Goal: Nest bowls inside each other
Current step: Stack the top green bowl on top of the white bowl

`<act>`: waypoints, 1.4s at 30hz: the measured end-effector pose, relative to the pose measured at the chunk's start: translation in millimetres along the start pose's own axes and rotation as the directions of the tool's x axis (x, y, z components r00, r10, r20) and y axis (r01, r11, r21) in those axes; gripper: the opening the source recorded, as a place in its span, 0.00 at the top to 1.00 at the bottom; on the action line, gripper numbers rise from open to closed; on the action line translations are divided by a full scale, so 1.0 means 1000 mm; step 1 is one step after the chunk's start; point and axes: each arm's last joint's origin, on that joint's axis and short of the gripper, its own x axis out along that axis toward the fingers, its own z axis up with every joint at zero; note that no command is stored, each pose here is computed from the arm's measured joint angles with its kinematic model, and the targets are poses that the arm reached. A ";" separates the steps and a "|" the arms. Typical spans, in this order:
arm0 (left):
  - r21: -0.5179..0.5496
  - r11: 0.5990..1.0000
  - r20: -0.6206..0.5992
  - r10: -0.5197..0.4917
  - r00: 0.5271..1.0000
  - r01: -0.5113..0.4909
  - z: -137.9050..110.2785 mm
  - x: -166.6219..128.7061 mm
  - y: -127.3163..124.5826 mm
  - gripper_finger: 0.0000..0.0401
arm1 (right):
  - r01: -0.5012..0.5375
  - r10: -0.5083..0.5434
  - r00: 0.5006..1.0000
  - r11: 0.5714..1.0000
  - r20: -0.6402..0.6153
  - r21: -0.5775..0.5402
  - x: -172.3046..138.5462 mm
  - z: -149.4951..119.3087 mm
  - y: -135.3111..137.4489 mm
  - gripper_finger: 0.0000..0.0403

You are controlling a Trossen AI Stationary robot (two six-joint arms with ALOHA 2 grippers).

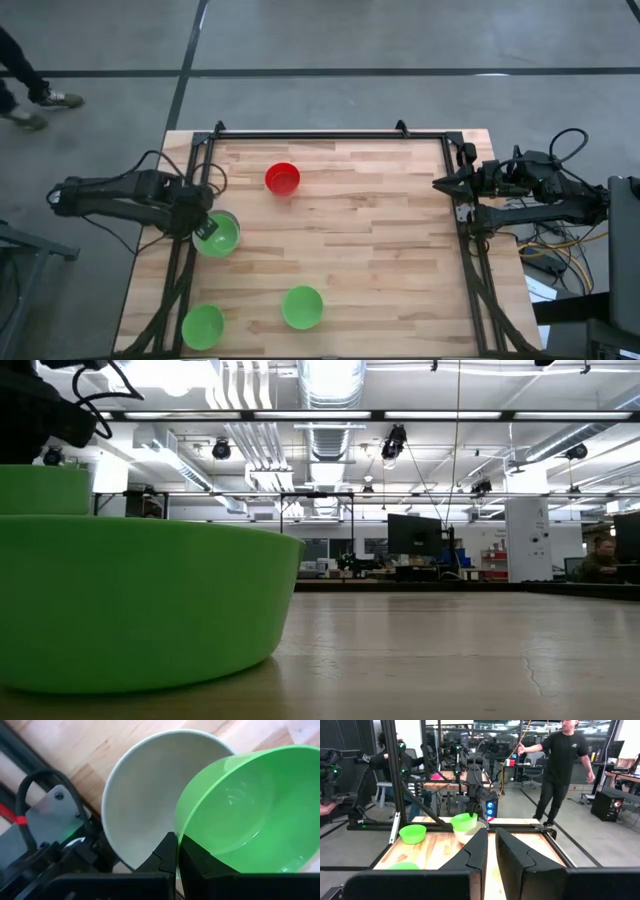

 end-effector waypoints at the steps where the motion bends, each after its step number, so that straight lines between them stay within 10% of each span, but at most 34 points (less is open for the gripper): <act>1: -0.005 1.000 -0.002 0.004 1.000 -0.004 0.000 0.000 0.001 0.98 | 0.000 0.000 1.000 1.000 0.000 0.000 0.000 0.000 0.000 0.92; 42: 0.020 0.993 -0.102 0.116 0.988 -0.115 0.010 0.010 -0.007 0.96 | 0.000 0.000 1.000 1.000 0.000 0.000 0.000 0.000 0.000 0.92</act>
